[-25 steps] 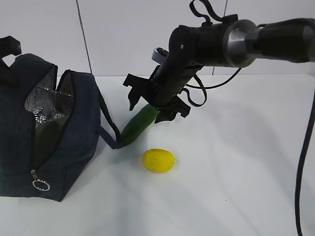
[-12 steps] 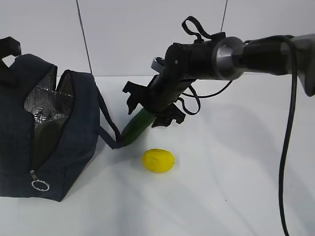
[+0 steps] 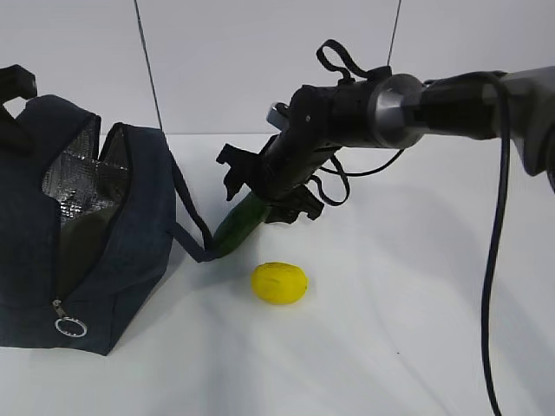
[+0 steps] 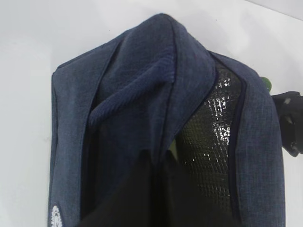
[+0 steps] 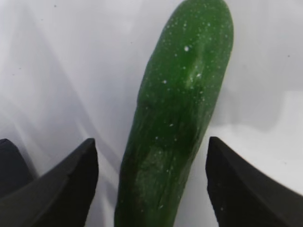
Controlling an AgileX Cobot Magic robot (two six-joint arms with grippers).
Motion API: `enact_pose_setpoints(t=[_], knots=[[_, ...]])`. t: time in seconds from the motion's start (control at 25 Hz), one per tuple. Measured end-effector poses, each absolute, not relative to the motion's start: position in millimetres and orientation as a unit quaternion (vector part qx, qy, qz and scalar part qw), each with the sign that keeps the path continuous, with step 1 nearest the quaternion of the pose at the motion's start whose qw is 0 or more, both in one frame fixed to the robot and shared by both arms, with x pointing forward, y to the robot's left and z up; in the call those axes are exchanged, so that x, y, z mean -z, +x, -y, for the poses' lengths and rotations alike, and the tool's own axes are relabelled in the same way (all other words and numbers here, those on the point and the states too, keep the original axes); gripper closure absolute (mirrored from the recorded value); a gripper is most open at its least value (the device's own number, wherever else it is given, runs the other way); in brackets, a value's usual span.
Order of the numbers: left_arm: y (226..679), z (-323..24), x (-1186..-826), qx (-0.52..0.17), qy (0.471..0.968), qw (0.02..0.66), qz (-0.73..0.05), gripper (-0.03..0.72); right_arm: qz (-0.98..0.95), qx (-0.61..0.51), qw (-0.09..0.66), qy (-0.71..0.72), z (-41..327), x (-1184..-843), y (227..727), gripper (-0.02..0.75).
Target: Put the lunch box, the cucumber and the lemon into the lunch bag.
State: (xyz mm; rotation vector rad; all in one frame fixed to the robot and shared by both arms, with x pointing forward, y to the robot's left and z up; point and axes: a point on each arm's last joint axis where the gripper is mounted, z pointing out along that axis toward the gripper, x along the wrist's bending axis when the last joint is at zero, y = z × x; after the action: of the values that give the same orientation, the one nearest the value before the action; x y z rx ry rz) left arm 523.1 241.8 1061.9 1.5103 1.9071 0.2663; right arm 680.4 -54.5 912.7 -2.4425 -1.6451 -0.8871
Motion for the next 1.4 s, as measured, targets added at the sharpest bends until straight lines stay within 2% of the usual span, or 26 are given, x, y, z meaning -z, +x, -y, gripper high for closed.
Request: enact_pose_setpoints(t=[0.24,0.44,0.6,1.4], knots=[[523.1,-241.9,-1061.9,-0.103,0.581,0.340,-0.733,0.695,0.535,0.284,0.034,-0.795,52.5,-904.1,684.1,0.207],[523.2,-242.0,-1062.0,-0.104,0.581,0.340,-0.732,0.695,0.534,0.294,0.033,-0.792,48.8,-904.9,691.1,0.267],[523.4,-242.0,-1062.1,-0.105,0.581,0.341,-0.732,0.695,0.537,0.293,0.030,-0.790,48.9,-905.1,691.6,0.286],[524.2,-242.2,-1062.7,-0.108,0.579,0.345,-0.731,0.695,0.585,0.287,0.012,-0.758,49.0,-899.4,691.9,0.287]])
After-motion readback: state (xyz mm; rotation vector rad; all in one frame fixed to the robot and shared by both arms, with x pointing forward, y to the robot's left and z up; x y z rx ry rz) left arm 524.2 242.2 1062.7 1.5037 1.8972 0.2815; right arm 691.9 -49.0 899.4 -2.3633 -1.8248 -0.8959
